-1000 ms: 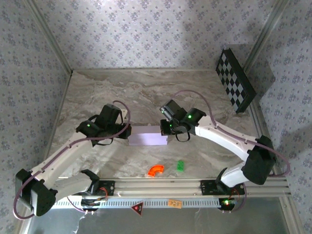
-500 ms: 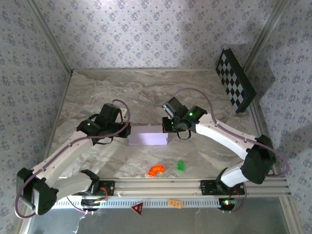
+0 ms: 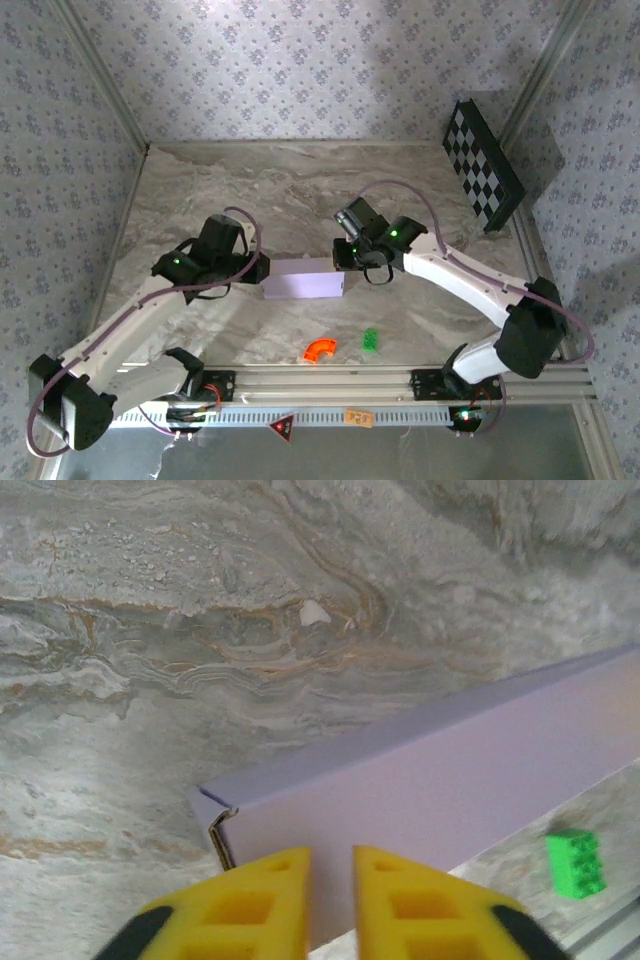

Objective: Fold the paper box

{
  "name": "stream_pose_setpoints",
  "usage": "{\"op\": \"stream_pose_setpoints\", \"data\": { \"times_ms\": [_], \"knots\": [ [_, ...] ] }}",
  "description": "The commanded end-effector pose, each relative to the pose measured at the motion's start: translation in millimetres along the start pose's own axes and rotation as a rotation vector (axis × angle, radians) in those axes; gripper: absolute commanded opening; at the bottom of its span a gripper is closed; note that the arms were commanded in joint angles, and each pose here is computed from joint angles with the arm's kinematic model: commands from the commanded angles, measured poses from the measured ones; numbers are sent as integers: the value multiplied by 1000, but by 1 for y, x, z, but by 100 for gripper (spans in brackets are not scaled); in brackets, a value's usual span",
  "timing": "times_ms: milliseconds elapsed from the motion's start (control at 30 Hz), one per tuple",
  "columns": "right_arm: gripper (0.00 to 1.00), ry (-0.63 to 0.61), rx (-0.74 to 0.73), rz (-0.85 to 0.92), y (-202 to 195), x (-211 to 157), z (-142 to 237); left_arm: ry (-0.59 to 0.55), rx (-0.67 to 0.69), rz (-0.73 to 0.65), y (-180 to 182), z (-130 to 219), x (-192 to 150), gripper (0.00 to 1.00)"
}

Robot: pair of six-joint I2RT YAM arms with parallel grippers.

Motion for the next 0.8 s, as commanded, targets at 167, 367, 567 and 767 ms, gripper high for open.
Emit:
{"op": "stream_pose_setpoints", "data": {
  "times_ms": [167,367,567,767],
  "knots": [
    [31,-40,52,-55,-6,8,24,-66,-21,81,2,18,15,48],
    [53,47,104,-96,-12,-12,2,9,-29,135,11,1,0,59],
    [53,70,160,-108,-8,-12,-14,80,-70,154,9,-12,-11,59],
    [53,50,238,-111,7,-2,-15,63,-140,151,-3,-16,-4,58]
  ]
}}
Point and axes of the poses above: each hand's point on the last joint's axis, 136 mm out from that joint toward the fingers, its own z axis back along the fingers, its own y axis along the line the jaws close on, x = y × z, the point moved 2 cm from there along z, back along the fingers, and after that the axes turned 10 degrees about z, right-handed, at the moved point
